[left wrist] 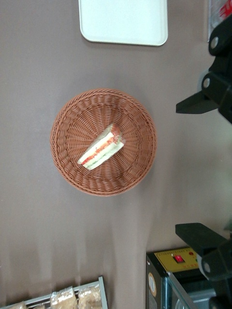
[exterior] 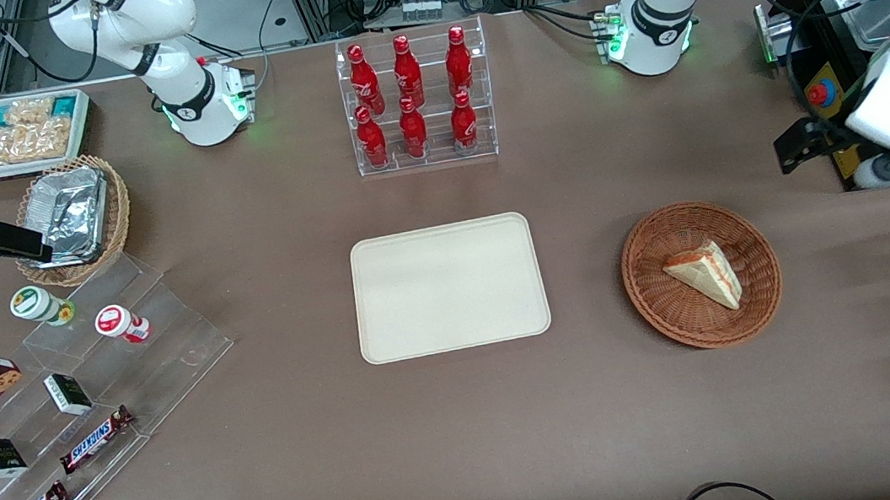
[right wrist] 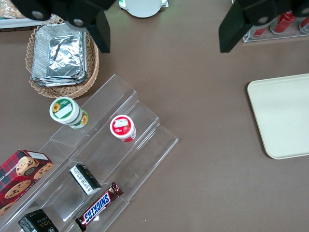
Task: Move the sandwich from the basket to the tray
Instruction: 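Move the left gripper over the wicker basket toward the sandwich, then lower the open left gripper around the wrapped sandwich wedge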
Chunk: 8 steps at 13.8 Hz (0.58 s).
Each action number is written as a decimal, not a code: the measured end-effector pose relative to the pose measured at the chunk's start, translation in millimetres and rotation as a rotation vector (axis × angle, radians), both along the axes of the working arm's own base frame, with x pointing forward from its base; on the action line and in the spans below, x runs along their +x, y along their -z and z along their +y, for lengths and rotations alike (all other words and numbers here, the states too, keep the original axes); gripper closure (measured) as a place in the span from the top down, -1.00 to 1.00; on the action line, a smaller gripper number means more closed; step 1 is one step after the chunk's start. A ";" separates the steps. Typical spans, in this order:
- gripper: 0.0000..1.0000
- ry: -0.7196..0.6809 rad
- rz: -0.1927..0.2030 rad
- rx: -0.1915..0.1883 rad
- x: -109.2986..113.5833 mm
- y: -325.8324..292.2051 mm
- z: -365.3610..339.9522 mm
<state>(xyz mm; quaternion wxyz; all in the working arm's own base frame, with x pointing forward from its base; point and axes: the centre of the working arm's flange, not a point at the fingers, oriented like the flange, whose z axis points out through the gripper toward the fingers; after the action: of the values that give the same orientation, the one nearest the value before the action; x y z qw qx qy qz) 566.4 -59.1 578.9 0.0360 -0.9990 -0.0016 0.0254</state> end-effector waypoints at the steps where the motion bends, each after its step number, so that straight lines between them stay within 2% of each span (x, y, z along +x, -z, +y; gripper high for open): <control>1: 1.00 -0.013 -0.005 0.005 1.7 18.1 -4.8; 3: 1.00 -0.054 -0.021 0.007 2.8 53.8 -8.5; 5: 1.00 -0.135 -0.060 0.003 0.1 87.9 -9.3; 8: 1.00 -0.265 -0.108 -0.007 -15.7 141.6 -9.6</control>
<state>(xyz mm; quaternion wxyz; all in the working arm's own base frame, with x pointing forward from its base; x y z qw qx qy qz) 550.8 -68.7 437.3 0.0285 -0.9901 -0.1354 -0.0239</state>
